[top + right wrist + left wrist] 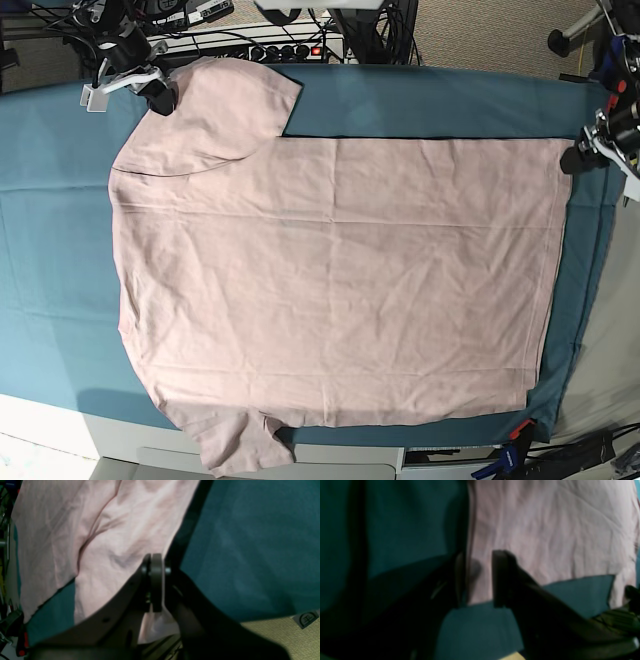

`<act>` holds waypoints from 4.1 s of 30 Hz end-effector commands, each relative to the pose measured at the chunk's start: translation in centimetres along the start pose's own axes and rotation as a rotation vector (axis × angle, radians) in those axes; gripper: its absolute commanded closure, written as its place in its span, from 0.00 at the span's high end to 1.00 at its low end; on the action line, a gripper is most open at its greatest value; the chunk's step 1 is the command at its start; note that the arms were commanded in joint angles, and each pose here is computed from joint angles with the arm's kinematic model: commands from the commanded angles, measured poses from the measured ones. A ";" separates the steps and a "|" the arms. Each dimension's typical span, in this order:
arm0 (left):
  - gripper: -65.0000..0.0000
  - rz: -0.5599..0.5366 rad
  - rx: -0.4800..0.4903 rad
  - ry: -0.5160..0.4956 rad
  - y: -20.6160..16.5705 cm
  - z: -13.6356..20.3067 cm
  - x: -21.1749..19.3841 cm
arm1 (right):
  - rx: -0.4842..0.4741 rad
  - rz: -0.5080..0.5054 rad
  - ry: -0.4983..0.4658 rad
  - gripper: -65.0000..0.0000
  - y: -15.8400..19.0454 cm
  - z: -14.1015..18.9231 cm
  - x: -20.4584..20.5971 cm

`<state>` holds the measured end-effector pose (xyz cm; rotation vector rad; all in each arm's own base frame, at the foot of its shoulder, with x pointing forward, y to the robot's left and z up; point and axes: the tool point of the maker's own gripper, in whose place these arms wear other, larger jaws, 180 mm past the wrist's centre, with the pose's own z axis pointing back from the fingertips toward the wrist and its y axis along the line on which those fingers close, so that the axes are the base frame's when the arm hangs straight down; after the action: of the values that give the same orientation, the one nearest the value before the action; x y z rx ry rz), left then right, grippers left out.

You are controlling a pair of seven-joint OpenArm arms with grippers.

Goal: Fold the T-shirt properly
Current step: 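Move the left gripper to the hem corner and grasp it, then lift the shirt with both grippers and drag it toward the robot, then lower the shirt and reposition the right gripper on the shoulder edge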

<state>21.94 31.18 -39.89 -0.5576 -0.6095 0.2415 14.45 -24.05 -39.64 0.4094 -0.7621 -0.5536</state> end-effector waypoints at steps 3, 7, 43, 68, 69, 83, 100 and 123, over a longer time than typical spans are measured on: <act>0.30 0.003 0.002 0.060 0.3 0.7 -1.4 | -0.009 0.020 -0.003 0.00 -0.1 0.3 0.3; 0.30 -0.002 -0.044 0.065 -0.4 1.0 -2.1 | -0.008 0.020 -0.004 0.00 -0.1 0.3 0.3; 0.00 0.057 -0.086 0.176 0.0 6.6 -7.8 | -0.105 0.345 0.097 0.00 -0.2 10.0 0.5; 0.00 0.038 -0.071 0.321 -0.5 9.5 -13.1 | -0.154 0.299 0.203 0.00 -1.9 13.0 -1.8; 0.00 0.036 -0.072 0.321 -0.6 9.5 -13.0 | -0.143 0.290 0.201 0.00 -1.6 13.0 -1.9; 0.00 -0.165 -0.158 0.186 -4.6 7.0 -6.5 | 0.095 0.329 0.033 0.00 3.4 10.1 1.5; 0.00 -0.302 -0.119 0.020 -5.2 4.7 0.4 | 0.109 0.459 -0.197 0.00 7.1 -1.2 9.1; 0.00 -0.330 -0.032 -0.046 -4.0 4.5 2.3 | 0.178 0.373 -0.257 0.00 8.3 -7.3 13.4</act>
<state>20.49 30.21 -34.85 -0.4829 -0.7010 -0.0463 29.62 -24.15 -34.72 0.3529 -1.0428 -0.2014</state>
